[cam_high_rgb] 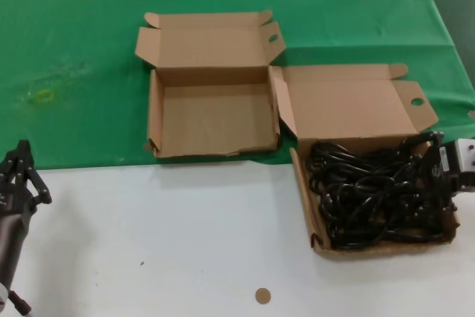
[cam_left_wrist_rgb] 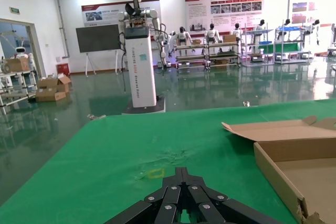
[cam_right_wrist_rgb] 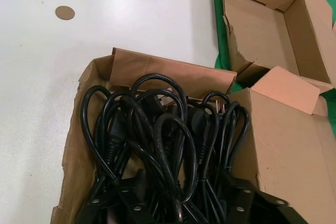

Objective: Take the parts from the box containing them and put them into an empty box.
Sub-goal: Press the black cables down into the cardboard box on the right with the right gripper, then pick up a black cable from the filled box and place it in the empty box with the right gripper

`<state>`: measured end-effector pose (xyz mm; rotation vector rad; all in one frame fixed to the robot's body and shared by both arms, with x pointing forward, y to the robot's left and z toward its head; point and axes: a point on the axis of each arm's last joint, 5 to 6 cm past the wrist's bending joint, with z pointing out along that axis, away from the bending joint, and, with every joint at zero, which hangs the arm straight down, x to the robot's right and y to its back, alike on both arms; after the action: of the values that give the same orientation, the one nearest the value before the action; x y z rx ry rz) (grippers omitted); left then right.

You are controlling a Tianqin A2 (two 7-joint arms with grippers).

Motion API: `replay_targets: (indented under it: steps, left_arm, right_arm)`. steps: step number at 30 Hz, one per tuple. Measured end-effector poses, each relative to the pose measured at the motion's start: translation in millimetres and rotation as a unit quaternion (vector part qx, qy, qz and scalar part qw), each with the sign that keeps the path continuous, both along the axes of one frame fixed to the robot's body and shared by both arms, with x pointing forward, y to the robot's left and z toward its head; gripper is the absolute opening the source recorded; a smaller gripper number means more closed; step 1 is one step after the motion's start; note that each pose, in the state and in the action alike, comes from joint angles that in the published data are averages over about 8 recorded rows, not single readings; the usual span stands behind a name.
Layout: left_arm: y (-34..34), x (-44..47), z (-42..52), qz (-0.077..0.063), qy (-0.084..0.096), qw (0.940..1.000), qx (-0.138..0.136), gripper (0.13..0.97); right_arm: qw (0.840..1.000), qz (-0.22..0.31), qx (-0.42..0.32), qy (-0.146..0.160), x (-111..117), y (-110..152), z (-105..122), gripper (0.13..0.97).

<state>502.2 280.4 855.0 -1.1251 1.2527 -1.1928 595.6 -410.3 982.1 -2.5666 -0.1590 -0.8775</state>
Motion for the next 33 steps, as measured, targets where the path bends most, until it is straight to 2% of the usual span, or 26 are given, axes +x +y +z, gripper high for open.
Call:
replay_targets:
  steps: [7,8,16,25,33]
  left_arm:
    - [0.0,0.0,0.0,0.0,0.0,1.0,0.0,0.144]
    - [0.0,0.0,0.0,0.0,0.0,1.0,0.0,0.144]
    - [0.0,0.0,0.0,0.0,0.0,1.0,0.0,0.144]
    - [0.0,0.0,0.0,0.0,0.0,1.0,0.0,0.144]
    - [0.0,0.0,0.0,0.0,0.0,1.0,0.0,0.144]
  right_arm:
    - [1.0,0.0,-0.004,0.005,0.2,2.4,-1.0,0.485]
    - [1.0,0.0,-0.004,0.005,0.1,2.7,-1.1,0.485]
    - [1.0,-0.001,-0.006,0.008,-1.1,4.8,0.4,0.301]
    - [1.0,-0.002,-0.006,0.01,-4.6,5.8,5.1,0.193]
    - [1.0,0.0,0.007,0.001,-7.8,8.4,22.2,0.183]
